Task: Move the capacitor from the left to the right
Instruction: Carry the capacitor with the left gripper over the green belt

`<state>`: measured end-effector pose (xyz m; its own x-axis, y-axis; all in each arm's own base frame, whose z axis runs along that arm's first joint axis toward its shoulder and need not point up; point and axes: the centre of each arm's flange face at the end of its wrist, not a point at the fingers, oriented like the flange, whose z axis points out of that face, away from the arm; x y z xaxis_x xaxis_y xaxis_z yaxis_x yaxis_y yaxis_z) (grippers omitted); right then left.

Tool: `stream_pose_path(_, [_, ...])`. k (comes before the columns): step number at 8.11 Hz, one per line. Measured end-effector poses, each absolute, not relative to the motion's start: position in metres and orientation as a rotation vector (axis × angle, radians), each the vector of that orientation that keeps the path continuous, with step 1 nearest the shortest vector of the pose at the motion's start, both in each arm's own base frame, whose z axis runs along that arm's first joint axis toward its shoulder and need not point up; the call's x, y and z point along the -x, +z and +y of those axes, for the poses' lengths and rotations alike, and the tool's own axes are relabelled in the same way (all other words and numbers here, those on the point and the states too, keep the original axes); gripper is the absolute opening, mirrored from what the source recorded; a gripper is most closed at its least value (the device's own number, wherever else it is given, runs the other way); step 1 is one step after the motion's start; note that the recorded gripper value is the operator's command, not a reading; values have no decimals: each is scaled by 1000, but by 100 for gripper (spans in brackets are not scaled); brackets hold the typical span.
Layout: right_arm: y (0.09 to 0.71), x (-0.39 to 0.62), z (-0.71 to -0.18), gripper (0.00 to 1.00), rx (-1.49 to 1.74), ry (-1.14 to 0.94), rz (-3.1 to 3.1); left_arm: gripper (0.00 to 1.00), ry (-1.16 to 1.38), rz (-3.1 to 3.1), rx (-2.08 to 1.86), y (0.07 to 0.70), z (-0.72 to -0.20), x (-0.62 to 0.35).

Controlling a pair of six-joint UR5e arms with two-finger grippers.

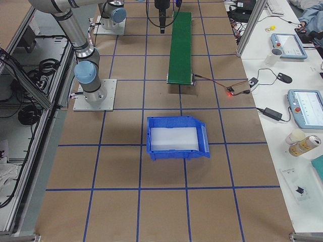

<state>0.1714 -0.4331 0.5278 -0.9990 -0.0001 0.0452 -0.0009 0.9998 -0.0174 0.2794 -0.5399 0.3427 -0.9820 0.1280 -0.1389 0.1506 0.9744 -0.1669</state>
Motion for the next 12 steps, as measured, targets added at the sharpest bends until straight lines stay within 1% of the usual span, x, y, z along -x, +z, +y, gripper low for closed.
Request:
stream_pose_path(3, [528,-171,-433,100,-3,27,-3095,0,-337,3027,-239,355,-589,-132])
stream_pose_path(5, [528,-171,-433,100,-3,27,-3095,0,-323,3070,-210,340,-602,-75])
stream_pose_path(8, [528,-171,-433,100,-3,27,-3096,0,-225,3111,-179,302,-612,-59])
stream_pose_path(12, [528,-171,-433,100,-1,28,-3096,0,-91,3167,-1,262,-616,-55])
